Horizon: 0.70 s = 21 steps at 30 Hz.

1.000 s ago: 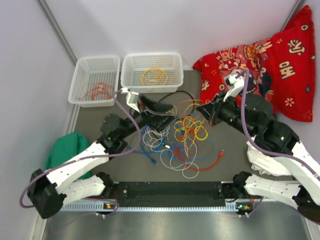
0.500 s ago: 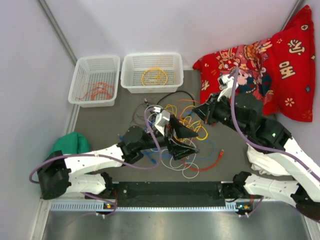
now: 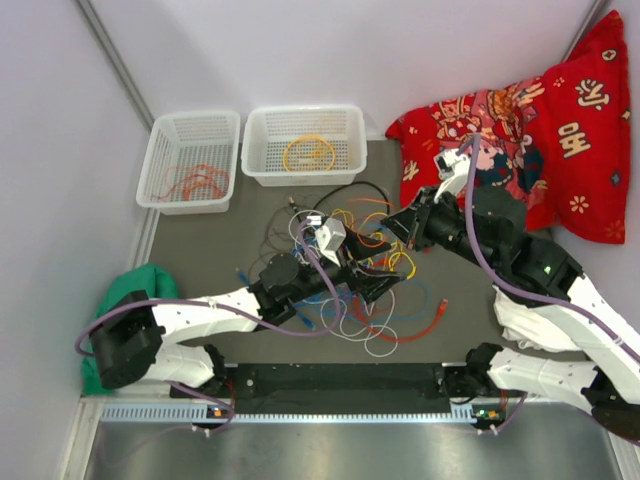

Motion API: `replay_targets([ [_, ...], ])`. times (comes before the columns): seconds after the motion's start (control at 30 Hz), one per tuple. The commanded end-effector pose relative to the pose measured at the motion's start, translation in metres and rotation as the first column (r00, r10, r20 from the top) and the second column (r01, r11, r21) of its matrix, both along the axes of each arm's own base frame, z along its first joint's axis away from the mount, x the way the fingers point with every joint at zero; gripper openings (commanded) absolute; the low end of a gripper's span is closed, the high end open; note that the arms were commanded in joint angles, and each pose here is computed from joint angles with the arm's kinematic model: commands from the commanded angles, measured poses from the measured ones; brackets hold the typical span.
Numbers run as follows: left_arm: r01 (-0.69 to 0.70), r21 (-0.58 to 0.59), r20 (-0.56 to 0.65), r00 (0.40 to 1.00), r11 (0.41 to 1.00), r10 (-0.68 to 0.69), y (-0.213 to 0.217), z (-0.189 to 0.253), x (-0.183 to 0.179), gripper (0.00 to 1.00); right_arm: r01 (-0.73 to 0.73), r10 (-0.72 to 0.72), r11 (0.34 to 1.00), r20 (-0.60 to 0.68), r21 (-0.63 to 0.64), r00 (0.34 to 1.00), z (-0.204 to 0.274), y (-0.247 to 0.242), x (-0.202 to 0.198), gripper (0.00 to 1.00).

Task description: Untangle the cables

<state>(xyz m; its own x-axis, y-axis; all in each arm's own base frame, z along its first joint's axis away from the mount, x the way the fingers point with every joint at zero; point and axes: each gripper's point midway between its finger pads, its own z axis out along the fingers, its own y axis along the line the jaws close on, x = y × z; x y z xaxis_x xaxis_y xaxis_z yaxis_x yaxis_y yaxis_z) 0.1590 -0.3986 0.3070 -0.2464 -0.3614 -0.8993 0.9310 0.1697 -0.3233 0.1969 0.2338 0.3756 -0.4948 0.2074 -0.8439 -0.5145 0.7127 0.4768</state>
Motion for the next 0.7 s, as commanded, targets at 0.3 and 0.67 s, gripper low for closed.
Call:
replay_targets([
  [0.3,0.019,-0.051,0.047,0.999,0.999,-0.017,-0.021,0.011,0.006,0.64,-0.035,0.033,0.998,0.034,0.06,0.999,0.018,0.007,-0.004,0.0],
  [0.67,-0.025,0.078,0.008,1.0,0.997,0.025,0.0,0.027,0.006,0.0,0.08,-0.082,0.996,0.062,0.024,0.995,0.013,-0.023,-0.001,0.83],
])
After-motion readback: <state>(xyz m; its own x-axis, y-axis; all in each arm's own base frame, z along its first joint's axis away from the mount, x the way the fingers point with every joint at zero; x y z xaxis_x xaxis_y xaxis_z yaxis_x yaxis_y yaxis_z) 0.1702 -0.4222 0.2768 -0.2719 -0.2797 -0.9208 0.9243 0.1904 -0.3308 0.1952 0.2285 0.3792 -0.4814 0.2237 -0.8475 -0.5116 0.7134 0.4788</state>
